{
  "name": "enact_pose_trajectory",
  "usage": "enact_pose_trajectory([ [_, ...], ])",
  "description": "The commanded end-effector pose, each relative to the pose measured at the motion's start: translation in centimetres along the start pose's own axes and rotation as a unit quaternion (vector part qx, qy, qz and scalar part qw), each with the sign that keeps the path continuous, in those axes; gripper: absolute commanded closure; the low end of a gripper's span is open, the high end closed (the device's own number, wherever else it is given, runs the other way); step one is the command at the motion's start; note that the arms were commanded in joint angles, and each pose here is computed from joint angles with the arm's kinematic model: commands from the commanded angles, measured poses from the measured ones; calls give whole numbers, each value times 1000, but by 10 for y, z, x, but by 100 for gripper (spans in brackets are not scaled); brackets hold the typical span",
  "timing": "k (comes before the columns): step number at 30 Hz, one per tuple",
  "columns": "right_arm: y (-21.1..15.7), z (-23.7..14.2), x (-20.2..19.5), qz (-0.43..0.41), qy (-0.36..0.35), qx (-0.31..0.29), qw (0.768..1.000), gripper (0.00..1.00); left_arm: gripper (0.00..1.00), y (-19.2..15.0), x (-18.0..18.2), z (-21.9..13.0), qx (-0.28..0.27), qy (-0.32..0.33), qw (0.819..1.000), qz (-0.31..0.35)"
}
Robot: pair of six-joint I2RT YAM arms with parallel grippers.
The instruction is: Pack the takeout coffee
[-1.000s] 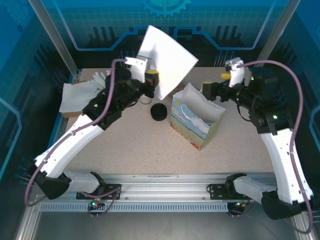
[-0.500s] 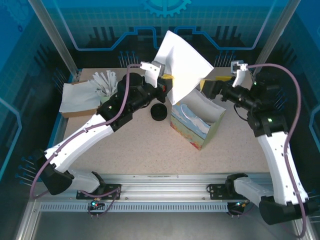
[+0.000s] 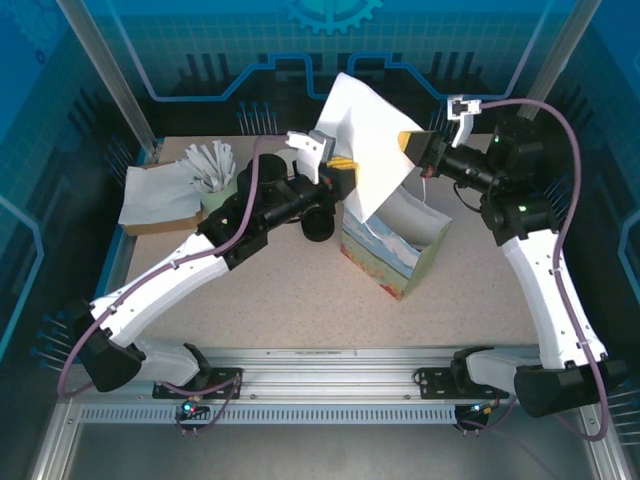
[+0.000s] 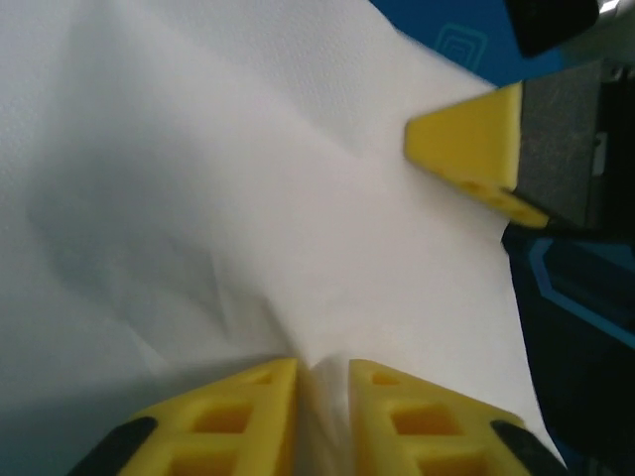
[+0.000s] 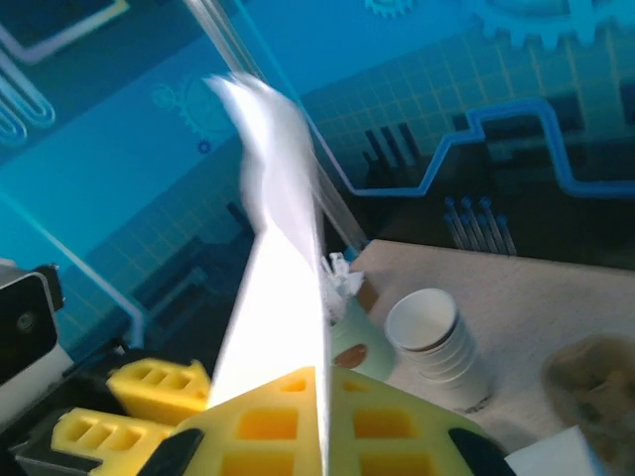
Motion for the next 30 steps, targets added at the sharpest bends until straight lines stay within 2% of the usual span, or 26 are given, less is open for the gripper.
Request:
enact_pose_trajectory([
  [1, 5, -29, 25, -131, -35, 32, 990, 100, 59, -5, -9, 3, 3, -34, 999, -2],
  [4, 3, -38, 21, -159, -60, 73, 983, 100, 47, -7, -9, -2, 15, -33, 999, 2],
  [9, 0, -40, 10, -156, -53, 110, 980, 100, 41, -13, -3, -14, 37, -14, 999, 6],
  [13, -9, -31, 2, -130, -26, 142, 981, 100, 41, -18, 4, -22, 46, 1, 999, 2],
  [18, -14, -34, 9, -130, 0, 152, 980, 100, 40, -23, 12, -29, 53, 12, 999, -1],
  [26, -15, -46, 20, -144, -3, 160, 977, 100, 41, -25, 16, -34, 54, 14, 998, 2],
  [30, -19, -40, 7, -137, -19, 167, 976, 100, 40, -29, 17, -34, 59, 13, 998, 4],
])
Point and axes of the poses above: each hand's point on the last joint's axis, 136 mm out from that joint toward the fingers, its own z axis out along the fingers, its own x axis along the line the jaws close on, y = z × x, the point moved 6 cm from there along -z, back along the fingers, and after that the axes turned 10 degrees about z, right-handed, at the moved point
